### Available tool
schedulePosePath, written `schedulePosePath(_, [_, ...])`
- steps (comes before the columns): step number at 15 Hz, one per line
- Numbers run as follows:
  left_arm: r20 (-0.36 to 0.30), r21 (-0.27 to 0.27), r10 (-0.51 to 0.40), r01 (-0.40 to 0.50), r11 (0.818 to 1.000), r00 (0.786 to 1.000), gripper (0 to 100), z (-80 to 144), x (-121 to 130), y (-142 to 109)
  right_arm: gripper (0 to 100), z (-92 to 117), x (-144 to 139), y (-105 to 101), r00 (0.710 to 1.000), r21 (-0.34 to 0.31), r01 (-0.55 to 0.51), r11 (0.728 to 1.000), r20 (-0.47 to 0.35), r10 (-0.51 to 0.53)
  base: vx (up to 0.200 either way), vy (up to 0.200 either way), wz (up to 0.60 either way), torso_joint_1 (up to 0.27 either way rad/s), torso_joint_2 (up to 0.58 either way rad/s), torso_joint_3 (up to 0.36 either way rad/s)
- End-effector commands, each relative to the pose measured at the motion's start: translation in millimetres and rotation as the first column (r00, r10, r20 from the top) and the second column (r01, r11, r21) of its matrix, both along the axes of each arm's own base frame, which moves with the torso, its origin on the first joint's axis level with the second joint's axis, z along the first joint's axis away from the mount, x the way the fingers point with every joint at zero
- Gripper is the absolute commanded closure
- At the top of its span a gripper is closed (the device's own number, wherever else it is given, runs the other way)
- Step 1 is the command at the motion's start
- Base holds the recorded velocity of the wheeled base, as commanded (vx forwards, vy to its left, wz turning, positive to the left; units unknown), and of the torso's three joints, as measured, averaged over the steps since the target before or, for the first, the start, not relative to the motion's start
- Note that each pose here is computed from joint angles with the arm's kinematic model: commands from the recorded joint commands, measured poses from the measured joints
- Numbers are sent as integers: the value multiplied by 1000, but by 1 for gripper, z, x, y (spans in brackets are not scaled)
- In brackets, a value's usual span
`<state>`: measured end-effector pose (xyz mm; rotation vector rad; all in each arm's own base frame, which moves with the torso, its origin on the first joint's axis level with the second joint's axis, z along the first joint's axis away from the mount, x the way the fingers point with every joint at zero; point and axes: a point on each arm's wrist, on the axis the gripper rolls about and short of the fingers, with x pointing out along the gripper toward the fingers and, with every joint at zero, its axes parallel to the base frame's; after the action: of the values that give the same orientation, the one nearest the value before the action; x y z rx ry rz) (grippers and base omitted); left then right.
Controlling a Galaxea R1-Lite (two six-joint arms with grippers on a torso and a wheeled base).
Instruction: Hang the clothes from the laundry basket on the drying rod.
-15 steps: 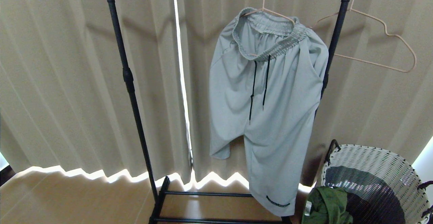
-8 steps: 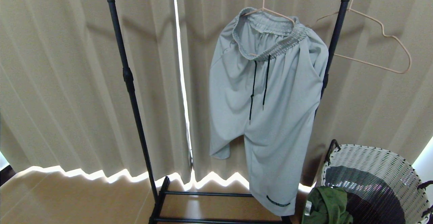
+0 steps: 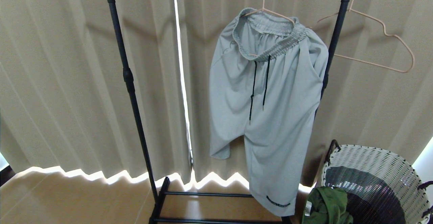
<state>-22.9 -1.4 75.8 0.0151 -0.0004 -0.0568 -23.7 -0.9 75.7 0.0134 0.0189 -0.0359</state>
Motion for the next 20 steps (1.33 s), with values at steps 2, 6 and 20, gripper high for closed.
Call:
schedulePosePath(2, [0,0,2,-2,1000,1000,0,0,0,0,0,0,0,0,1000,0,0,1000,1,0,0,-200,0,5,0,5])
schedulePosePath(6, [0,-1,3,-3,1000,1000,0,0,0,0,0,0,0,0,1000,0,0,1000,1,0,0,-100,0,0,1,4])
schedulePosePath(20, [0,5,-1,1,1000,1000,0,0,0,0,0,0,0,0,1000,-8,-7,1000,0,7,129,0,0,1,3,3])
